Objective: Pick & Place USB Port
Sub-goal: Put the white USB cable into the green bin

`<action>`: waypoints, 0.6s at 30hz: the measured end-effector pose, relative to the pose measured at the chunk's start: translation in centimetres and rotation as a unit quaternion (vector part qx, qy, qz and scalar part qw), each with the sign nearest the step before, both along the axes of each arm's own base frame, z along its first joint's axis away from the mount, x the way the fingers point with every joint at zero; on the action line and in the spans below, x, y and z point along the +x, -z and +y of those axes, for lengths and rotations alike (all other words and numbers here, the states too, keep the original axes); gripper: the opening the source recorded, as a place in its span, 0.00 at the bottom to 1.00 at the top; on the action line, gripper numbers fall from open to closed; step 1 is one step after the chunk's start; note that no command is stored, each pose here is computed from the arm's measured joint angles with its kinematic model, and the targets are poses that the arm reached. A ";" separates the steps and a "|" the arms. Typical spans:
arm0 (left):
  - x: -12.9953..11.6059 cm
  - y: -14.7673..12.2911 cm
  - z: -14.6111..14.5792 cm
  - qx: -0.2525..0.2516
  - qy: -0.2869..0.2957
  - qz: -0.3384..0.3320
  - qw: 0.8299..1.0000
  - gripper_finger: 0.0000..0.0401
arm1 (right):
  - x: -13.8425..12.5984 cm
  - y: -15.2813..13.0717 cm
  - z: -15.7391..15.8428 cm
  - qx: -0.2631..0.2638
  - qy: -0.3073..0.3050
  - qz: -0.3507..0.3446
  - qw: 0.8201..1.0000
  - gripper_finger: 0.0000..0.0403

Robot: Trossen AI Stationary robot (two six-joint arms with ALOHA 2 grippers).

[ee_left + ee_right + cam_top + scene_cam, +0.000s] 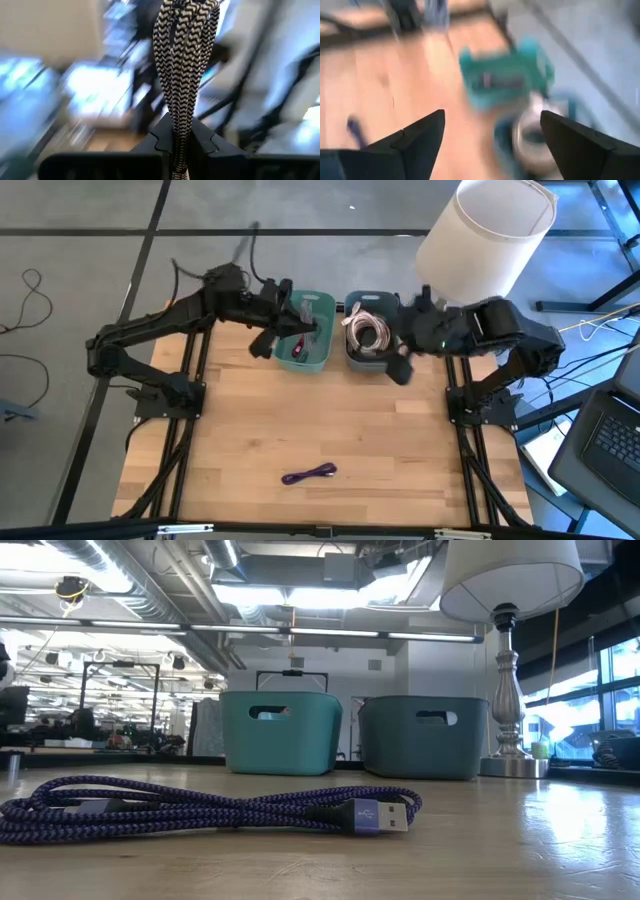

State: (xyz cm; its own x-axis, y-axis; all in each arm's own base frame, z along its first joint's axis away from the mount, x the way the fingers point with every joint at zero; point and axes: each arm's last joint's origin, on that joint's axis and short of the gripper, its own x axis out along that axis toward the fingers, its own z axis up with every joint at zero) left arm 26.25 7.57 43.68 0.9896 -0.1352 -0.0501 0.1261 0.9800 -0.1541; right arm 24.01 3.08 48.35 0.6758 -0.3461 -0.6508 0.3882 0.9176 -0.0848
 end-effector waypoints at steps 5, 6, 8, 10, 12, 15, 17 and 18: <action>-0.4 3.0 2.8 -0.021 -0.159 0.135 0.978 0.04 | -1.6 1.1 1.0 0.063 0.051 0.034 0.996 0.78; -0.2 3.6 3.6 -0.031 -0.191 0.151 0.970 0.04 | -1.5 1.1 1.3 0.065 0.044 0.030 0.996 0.78; 0.2 4.7 5.3 -0.066 -0.242 0.168 0.953 0.04 | -1.5 1.1 1.6 0.066 0.040 0.023 0.997 0.78; 0.6 5.5 6.8 -0.106 -0.272 0.173 0.941 0.04 | -1.7 1.4 1.6 0.065 0.043 0.039 0.996 0.77; 1.1 6.7 8.2 -0.135 -0.288 0.187 0.930 0.04 | -1.7 1.5 1.7 0.071 0.049 0.038 0.996 0.77; 2.4 9.2 10.0 -0.160 -0.299 0.224 0.913 0.03 | -1.6 1.4 1.8 0.074 0.049 0.033 0.995 0.77; 3.4 11.0 10.9 -0.178 -0.306 0.247 0.902 0.03 | -1.6 1.4 1.8 0.075 0.049 0.032 0.995 0.77; 3.8 11.9 11.4 -0.186 -0.309 0.258 0.896 0.03 | -1.6 1.4 1.8 0.076 0.049 0.031 0.995 0.77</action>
State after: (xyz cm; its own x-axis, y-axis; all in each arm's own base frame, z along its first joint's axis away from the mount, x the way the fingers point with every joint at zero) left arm 30.03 18.93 31.76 0.7396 0.3276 -0.5879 -0.6046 0.7072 -0.3666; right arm 22.42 4.90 46.94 0.6004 -0.3030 -0.7401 0.4752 0.8795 0.0254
